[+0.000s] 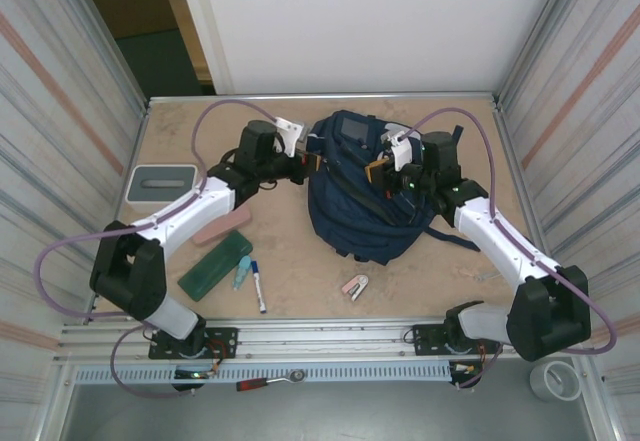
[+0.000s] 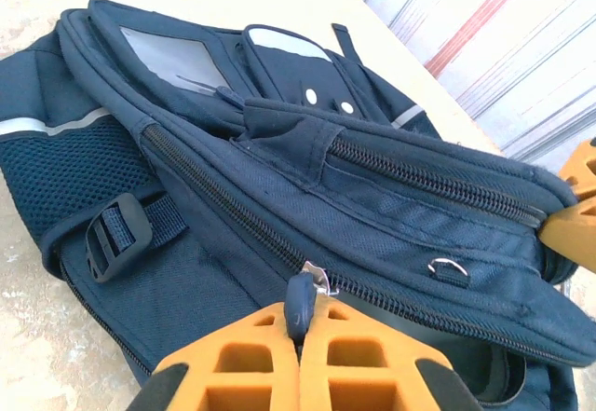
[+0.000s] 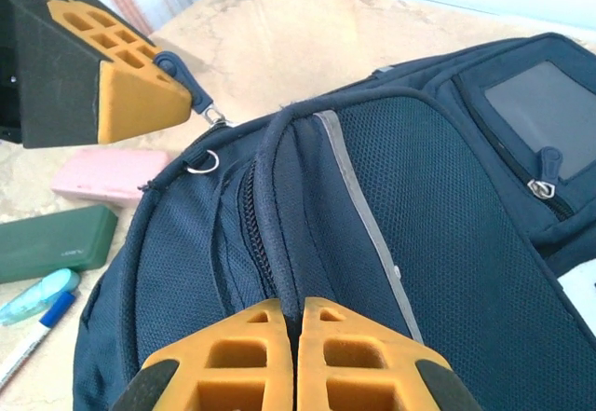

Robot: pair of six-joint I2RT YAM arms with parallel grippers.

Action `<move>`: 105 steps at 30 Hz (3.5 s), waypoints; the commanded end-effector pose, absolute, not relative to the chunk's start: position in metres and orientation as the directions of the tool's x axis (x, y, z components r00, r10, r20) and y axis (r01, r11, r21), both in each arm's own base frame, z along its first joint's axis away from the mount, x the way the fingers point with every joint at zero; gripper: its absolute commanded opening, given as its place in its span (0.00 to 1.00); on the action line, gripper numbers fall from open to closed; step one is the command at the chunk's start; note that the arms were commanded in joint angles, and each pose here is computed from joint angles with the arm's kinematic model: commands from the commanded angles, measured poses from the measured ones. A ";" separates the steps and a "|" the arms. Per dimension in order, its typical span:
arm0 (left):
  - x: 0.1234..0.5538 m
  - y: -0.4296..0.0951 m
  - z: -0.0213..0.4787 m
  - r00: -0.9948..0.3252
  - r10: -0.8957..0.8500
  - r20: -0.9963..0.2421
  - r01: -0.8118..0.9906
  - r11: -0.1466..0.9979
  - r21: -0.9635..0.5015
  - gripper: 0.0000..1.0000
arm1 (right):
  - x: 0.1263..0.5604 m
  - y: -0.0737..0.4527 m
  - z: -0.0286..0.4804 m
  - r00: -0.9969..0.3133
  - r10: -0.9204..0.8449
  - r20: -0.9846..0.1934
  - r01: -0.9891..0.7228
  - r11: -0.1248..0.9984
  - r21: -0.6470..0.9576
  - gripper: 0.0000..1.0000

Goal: Pack the student bag

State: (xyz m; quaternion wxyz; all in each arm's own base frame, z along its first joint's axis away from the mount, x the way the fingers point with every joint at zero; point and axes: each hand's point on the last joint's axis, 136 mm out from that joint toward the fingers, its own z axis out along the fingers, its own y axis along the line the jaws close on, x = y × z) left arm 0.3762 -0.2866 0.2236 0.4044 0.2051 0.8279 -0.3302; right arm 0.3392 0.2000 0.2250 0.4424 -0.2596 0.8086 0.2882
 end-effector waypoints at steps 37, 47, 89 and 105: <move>0.537 -0.302 0.147 -0.642 0.013 -0.767 0.472 0.795 -0.381 0.00 | 0.343 0.282 0.265 -0.413 -0.236 -0.880 -0.863 0.410 0.295 0.00; 0.552 -0.311 0.136 -0.654 -0.005 -0.757 0.472 0.779 -0.412 0.00 | 0.352 0.314 0.263 -0.412 -0.267 -0.871 -0.885 0.344 0.313 0.00; 0.427 -0.206 0.199 -0.646 -0.125 -0.753 0.348 0.830 -0.436 0.81 | 0.447 0.248 0.347 -0.727 0.118 -0.676 -0.572 0.441 0.692 0.00; 0.455 -0.204 0.105 -0.759 0.059 -0.648 0.256 0.943 -0.214 0.40 | 0.451 0.227 0.359 -0.733 0.144 -0.665 -0.564 0.416 0.713 0.00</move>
